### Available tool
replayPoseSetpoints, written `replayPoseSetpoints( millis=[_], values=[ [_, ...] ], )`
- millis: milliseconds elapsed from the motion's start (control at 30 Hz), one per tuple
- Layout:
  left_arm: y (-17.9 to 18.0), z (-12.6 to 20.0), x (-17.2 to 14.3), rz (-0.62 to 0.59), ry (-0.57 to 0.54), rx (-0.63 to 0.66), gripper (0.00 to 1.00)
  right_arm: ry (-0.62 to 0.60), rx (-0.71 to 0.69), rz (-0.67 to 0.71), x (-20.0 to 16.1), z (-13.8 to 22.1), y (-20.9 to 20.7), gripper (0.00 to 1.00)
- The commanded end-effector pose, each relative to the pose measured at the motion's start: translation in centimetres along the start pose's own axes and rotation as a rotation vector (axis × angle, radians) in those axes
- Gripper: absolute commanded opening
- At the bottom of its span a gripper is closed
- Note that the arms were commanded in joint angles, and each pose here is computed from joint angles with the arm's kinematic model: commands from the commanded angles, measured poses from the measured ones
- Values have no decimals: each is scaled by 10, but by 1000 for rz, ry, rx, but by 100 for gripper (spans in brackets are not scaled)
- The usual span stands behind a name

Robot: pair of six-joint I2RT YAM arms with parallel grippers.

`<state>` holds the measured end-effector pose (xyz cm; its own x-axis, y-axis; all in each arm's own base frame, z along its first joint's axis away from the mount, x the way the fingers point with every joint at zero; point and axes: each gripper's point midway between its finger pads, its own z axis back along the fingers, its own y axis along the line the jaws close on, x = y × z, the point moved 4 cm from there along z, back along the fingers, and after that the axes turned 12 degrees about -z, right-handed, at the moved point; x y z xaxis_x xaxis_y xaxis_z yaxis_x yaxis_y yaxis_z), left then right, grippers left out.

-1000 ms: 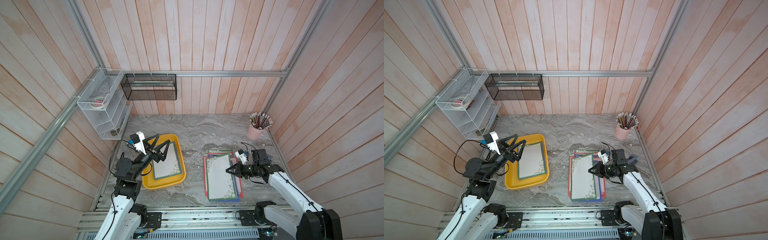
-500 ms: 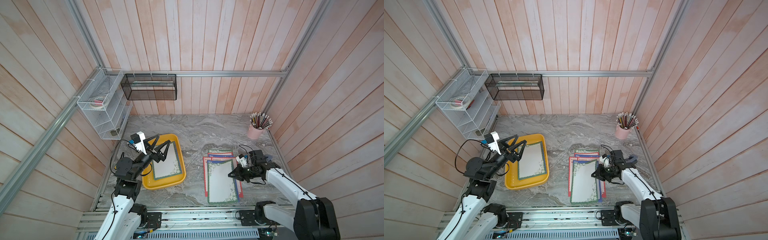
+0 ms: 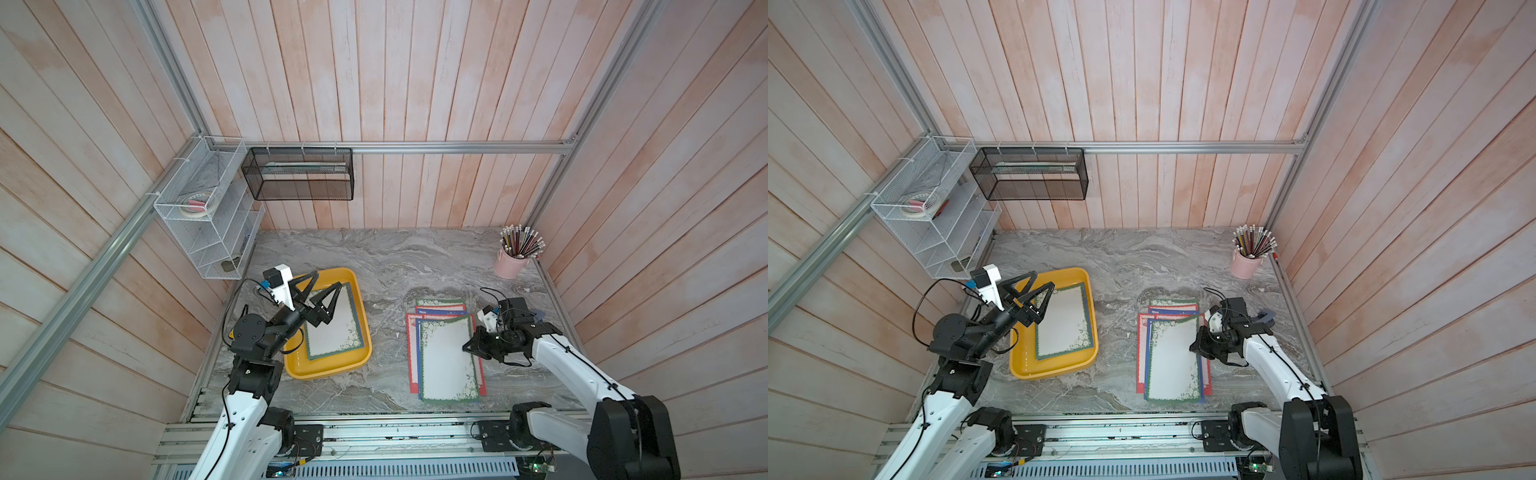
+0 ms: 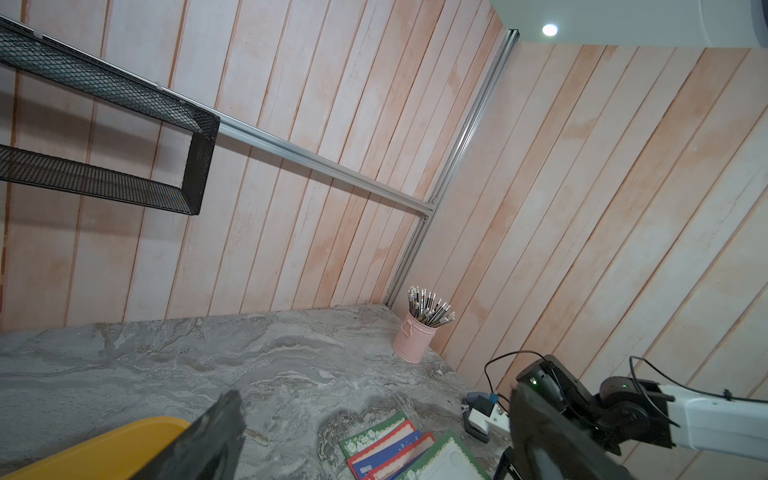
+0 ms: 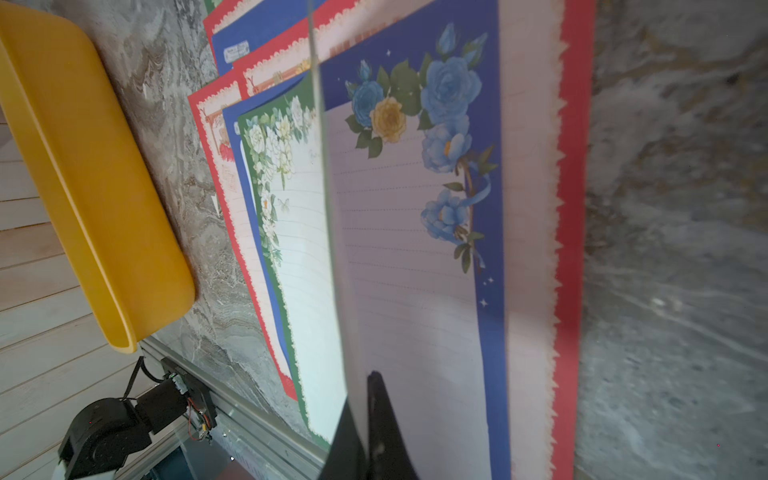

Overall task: Take out the stationery paper from the storage box
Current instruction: Place the stationery paper at the center of the board.

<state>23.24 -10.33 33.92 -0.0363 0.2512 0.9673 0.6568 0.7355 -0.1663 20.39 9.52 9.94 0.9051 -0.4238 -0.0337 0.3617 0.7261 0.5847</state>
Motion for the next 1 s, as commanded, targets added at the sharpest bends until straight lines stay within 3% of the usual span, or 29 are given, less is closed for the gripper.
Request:
replayPoseSetpoints(
  millis=[0,333,633,967],
  values=[
    [-2,1,10,-32,-18,8,100,-32,-47,-8,7,2,-4,6],
    [-1,1,9,-34,-14,12,100,-30,-69,-18,7,-1,-8,15],
    [-1,1,10,-38,-10,17,100,-91,-109,-29,12,7,-11,55],
    [0,1,9,-38,-4,26,100,-214,-147,-25,24,24,-9,66]
  ],
)
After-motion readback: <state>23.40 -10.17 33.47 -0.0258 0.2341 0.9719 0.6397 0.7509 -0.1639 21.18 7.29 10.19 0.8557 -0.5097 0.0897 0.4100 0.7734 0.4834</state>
